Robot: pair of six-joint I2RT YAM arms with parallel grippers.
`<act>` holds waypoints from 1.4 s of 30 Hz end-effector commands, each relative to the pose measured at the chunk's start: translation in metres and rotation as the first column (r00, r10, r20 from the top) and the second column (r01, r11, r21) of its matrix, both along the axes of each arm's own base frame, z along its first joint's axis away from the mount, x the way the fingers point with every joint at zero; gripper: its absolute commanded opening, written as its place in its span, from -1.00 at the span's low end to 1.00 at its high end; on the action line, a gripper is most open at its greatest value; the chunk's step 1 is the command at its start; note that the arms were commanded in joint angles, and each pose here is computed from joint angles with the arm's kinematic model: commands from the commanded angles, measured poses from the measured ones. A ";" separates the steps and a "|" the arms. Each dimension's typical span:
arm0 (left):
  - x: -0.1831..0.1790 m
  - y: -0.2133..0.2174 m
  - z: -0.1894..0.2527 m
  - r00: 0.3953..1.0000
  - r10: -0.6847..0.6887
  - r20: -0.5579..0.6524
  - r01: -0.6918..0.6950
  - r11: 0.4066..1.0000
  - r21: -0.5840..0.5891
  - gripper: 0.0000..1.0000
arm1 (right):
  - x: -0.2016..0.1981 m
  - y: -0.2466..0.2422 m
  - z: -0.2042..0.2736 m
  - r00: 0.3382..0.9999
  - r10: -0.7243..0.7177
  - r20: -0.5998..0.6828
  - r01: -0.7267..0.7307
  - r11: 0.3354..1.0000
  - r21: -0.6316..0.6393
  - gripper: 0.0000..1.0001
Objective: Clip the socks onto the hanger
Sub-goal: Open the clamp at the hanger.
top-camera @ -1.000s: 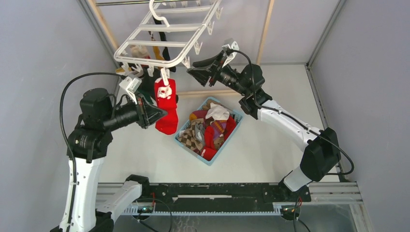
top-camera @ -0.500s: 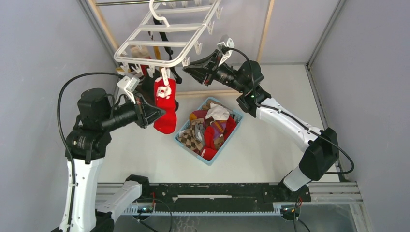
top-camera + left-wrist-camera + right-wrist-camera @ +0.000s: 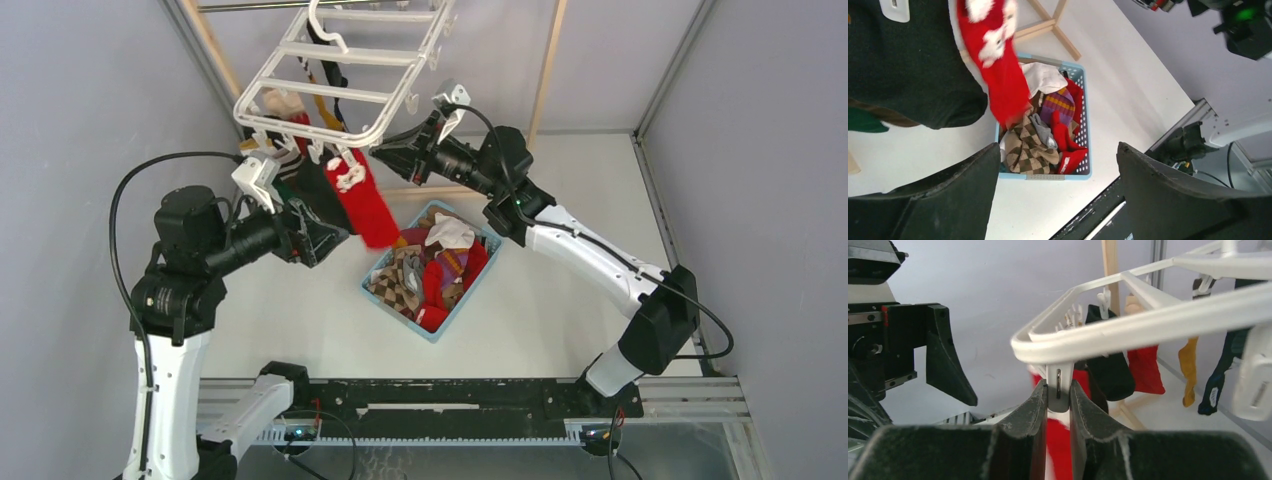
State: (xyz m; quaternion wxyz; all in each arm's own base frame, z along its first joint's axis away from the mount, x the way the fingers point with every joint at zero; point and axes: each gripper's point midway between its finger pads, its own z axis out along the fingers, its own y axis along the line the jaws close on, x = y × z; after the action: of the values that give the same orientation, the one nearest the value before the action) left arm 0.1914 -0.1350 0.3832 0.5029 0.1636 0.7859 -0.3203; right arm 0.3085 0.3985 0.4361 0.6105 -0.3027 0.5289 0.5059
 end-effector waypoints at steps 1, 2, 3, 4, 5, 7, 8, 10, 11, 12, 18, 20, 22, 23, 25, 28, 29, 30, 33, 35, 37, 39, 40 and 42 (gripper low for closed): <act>0.004 0.012 0.026 0.994 0.072 0.088 -0.073 0.997 0.009 0.77 | -0.023 0.004 0.038 0.996 -0.022 0.083 0.022 1.000 -0.005 -1.00; 0.001 0.009 0.030 0.994 0.050 0.094 -0.051 0.999 0.010 0.77 | -0.026 0.008 0.036 0.997 -0.023 0.077 0.025 1.000 -0.019 -1.00; -0.002 0.007 0.033 0.995 0.027 0.096 -0.028 1.000 0.006 0.77 | -0.028 0.011 0.034 0.997 -0.023 0.075 0.025 0.999 -0.033 -1.00; -0.005 0.004 0.039 0.995 0.006 0.101 -0.006 1.000 -0.003 0.77 | -0.030 0.015 0.032 0.997 -0.027 0.075 0.030 0.999 -0.045 -1.00; -0.006 0.002 0.044 0.995 -0.005 0.102 0.006 1.000 -0.010 0.76 | -0.031 0.017 0.031 0.997 -0.034 0.075 0.038 0.998 -0.055 -1.00; -0.008 -0.001 0.058 0.992 -0.015 0.124 0.019 0.999 -0.027 0.76 | -0.031 0.022 0.029 0.996 -0.054 0.072 0.059 0.996 -0.070 -1.00; -0.009 -0.003 0.064 0.991 -0.023 0.131 0.028 0.999 -0.039 0.75 | -0.031 0.025 0.029 0.996 -0.061 0.071 0.067 0.995 -0.077 -1.00; -0.008 -0.007 0.074 0.990 -0.038 0.134 0.047 0.997 -0.067 0.73 | -0.029 0.031 0.025 0.995 -0.081 0.064 0.087 0.992 -0.095 -1.00; -0.006 -0.009 0.079 0.990 -0.040 0.132 0.051 0.995 -0.081 0.72 | -0.028 0.033 0.026 0.994 -0.093 0.063 0.098 0.990 -0.098 -1.00; -0.004 -0.010 0.084 0.990 -0.041 0.132 0.054 0.994 -0.094 0.71 | -0.027 0.035 0.027 0.993 -0.104 0.063 0.109 0.989 -0.097 -1.00; 0.023 -0.015 0.097 0.992 -0.017 0.124 0.035 0.989 -0.147 0.52 | -0.024 0.040 0.027 0.982 -0.176 0.072 0.182 0.979 -0.090 -1.00; 0.034 -0.014 0.098 0.991 0.001 0.130 0.017 0.990 -0.140 0.44 | -0.021 0.035 0.025 0.977 -0.204 0.066 0.210 0.974 -0.086 -1.00; 0.045 -0.012 0.095 0.991 0.018 0.133 -0.002 0.993 -0.119 0.36 | -0.020 0.029 0.021 0.973 -0.219 0.068 0.224 0.971 -0.085 -1.00; 0.051 -0.011 0.092 0.991 0.027 0.128 -0.013 0.994 -0.108 0.32 | -0.021 0.027 0.020 0.972 -0.222 0.072 0.228 0.970 -0.084 -1.00; 0.059 -0.009 0.089 0.991 0.044 0.129 -0.031 0.995 -0.096 0.26 | -0.023 0.023 0.022 0.972 -0.222 0.078 0.228 0.970 -0.081 -1.00; 0.070 -0.006 0.090 0.986 0.075 0.151 -0.061 0.994 -0.095 0.20 | -0.027 0.022 0.024 0.975 -0.206 0.087 0.213 0.974 -0.075 -1.00; 0.072 -0.005 0.092 0.983 0.081 0.165 -0.066 0.993 -0.096 0.18 | -0.028 0.023 0.024 0.976 -0.201 0.087 0.207 0.976 -0.072 -1.00; 0.073 -0.004 0.096 0.978 0.084 0.188 -0.068 0.993 -0.093 0.17 | -0.029 0.023 0.025 0.977 -0.196 0.088 0.202 0.977 -0.065 -1.00; 0.077 0.000 0.108 0.961 0.114 0.252 -0.092 0.991 -0.097 0.14 | -0.032 0.025 0.024 0.978 -0.188 0.088 0.193 0.980 -0.054 -1.00; 0.078 0.005 0.112 0.950 0.141 0.278 -0.117 0.988 -0.101 0.13 | -0.034 0.026 0.024 0.978 -0.188 0.094 0.193 0.980 -0.044 -1.00; 0.080 0.008 0.111 0.946 0.163 0.281 -0.138 0.985 -0.106 0.12 | -0.033 0.026 0.023 0.976 -0.196 0.094 0.200 0.979 -0.039 -1.00; 0.074 0.002 0.107 0.958 0.122 0.259 -0.093 0.988 -0.122 0.15 | -0.033 0.027 0.022 0.975 -0.200 0.094 0.204 0.978 -0.036 -1.00; 0.068 -0.004 0.105 0.964 0.085 0.252 -0.052 0.990 -0.134 0.22 | -0.033 0.027 0.021 0.975 -0.200 0.094 0.204 0.978 -0.035 -1.00; 0.059 -0.012 0.105 0.967 0.045 0.251 -0.002 0.985 -0.172 0.45 | -0.034 0.029 0.022 0.976 -0.195 0.098 0.199 0.979 -0.033 -1.00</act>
State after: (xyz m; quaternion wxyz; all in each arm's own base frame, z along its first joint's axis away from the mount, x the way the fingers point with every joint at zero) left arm 0.2611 -0.1372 0.4713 0.5948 0.1303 0.7262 -0.3192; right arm 0.2891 0.4310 0.4349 0.6577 -0.2855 0.5671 0.4053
